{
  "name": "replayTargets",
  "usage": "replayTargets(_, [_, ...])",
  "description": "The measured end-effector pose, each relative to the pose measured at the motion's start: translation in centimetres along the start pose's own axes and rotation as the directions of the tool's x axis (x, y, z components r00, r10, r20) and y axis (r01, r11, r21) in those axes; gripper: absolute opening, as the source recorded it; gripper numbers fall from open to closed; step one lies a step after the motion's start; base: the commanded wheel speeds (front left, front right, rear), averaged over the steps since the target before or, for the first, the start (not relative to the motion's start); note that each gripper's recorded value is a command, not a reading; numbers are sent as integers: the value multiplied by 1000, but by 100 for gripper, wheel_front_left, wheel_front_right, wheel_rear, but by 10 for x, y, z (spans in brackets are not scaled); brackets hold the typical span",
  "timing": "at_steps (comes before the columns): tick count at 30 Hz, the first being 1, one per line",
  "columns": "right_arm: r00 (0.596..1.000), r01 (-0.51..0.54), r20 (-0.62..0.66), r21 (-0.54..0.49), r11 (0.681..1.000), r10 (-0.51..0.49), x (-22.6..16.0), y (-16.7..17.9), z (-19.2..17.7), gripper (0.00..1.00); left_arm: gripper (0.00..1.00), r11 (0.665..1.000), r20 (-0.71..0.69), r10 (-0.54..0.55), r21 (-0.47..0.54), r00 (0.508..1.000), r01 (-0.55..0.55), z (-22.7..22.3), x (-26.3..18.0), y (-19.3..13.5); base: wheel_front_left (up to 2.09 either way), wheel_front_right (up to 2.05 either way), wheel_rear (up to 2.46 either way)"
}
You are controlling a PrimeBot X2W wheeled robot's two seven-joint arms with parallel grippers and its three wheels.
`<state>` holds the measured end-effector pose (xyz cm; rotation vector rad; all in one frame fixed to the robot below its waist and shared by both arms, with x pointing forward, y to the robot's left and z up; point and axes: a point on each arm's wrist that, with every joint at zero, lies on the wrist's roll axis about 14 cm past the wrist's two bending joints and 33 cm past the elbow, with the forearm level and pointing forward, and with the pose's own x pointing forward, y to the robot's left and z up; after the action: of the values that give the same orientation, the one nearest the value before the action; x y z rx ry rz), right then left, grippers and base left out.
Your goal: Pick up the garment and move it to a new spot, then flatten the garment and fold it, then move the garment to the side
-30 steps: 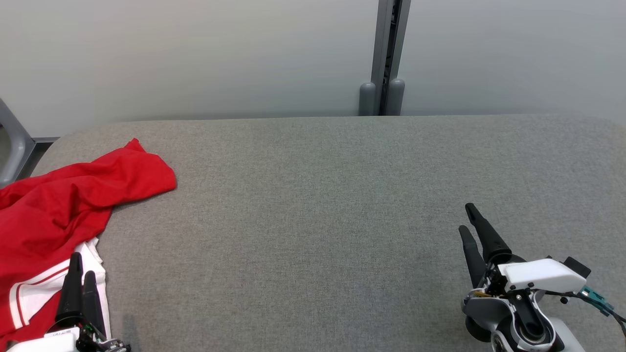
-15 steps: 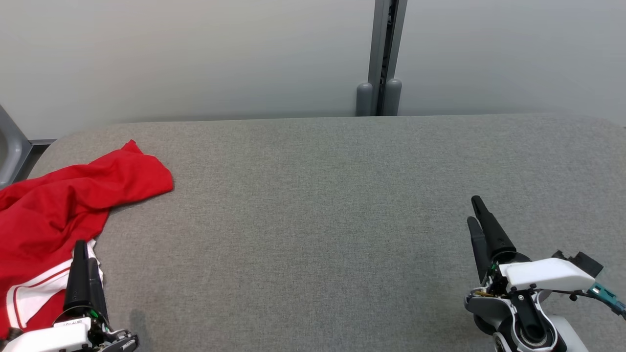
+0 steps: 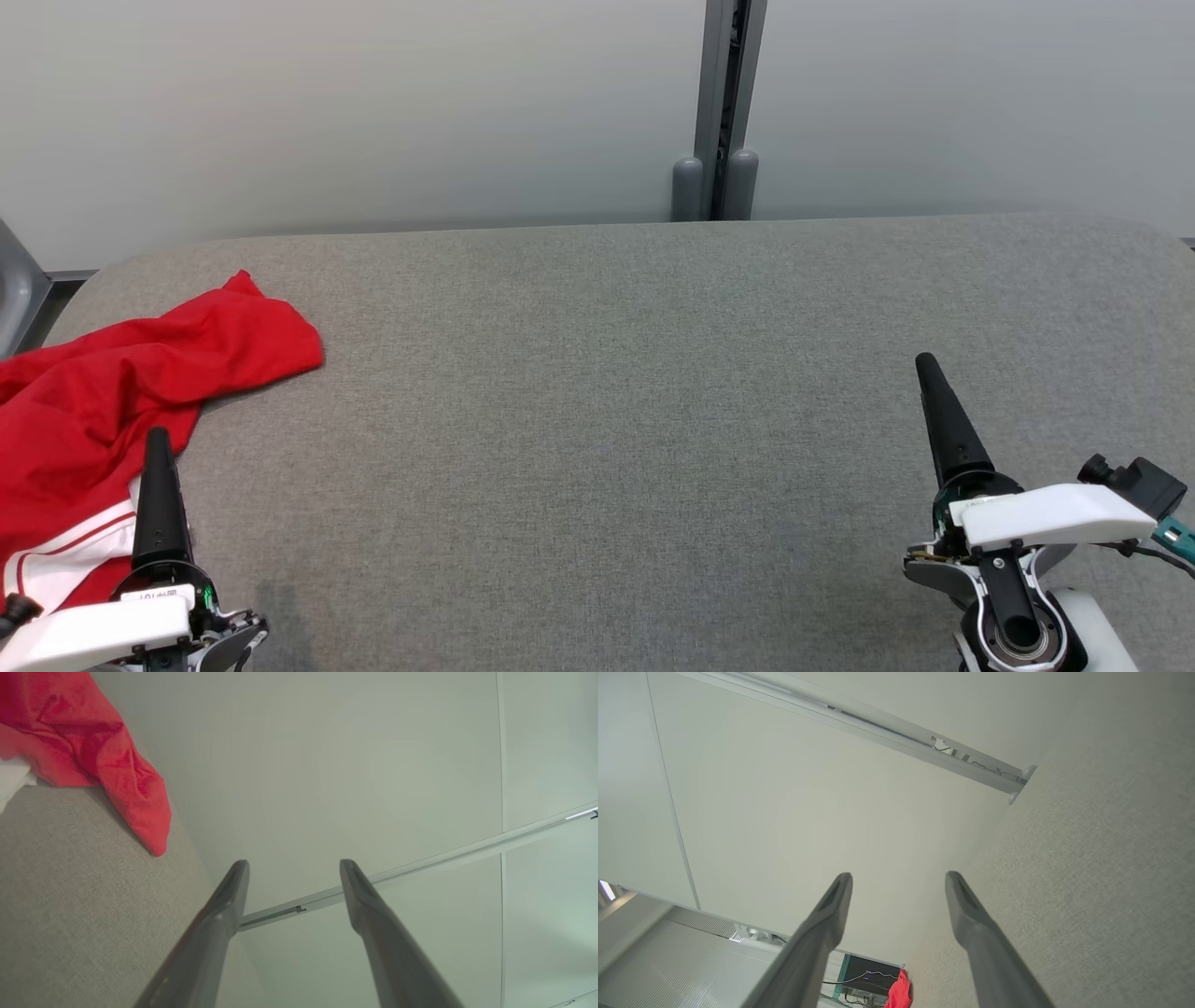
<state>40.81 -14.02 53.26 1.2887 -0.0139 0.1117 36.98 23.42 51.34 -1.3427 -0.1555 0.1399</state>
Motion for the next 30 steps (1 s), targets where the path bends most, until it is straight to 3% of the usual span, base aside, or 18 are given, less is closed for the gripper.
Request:
replayTargets(16, [997, -47, 55, -261, 964, 63, -5, 13, 17, 100, 100, 969, -6, -73, 238, 997, 72, -6, 7, -20, 0, 0, 0])
replayTargets(22, [995, -55, 51, -379, 924, 81, -7, 16, 18, 100, 100, 949, -16, -94, 302, 995, 94, -11, 10, -25, 0, 0, 0])
replayTargets(30, [995, -47, 47, -535, 844, 85, -11, 13, 19, 100, 100, 901, -45, -120, 414, 992, 128, -20, 10, -30, 0, 0, 0])
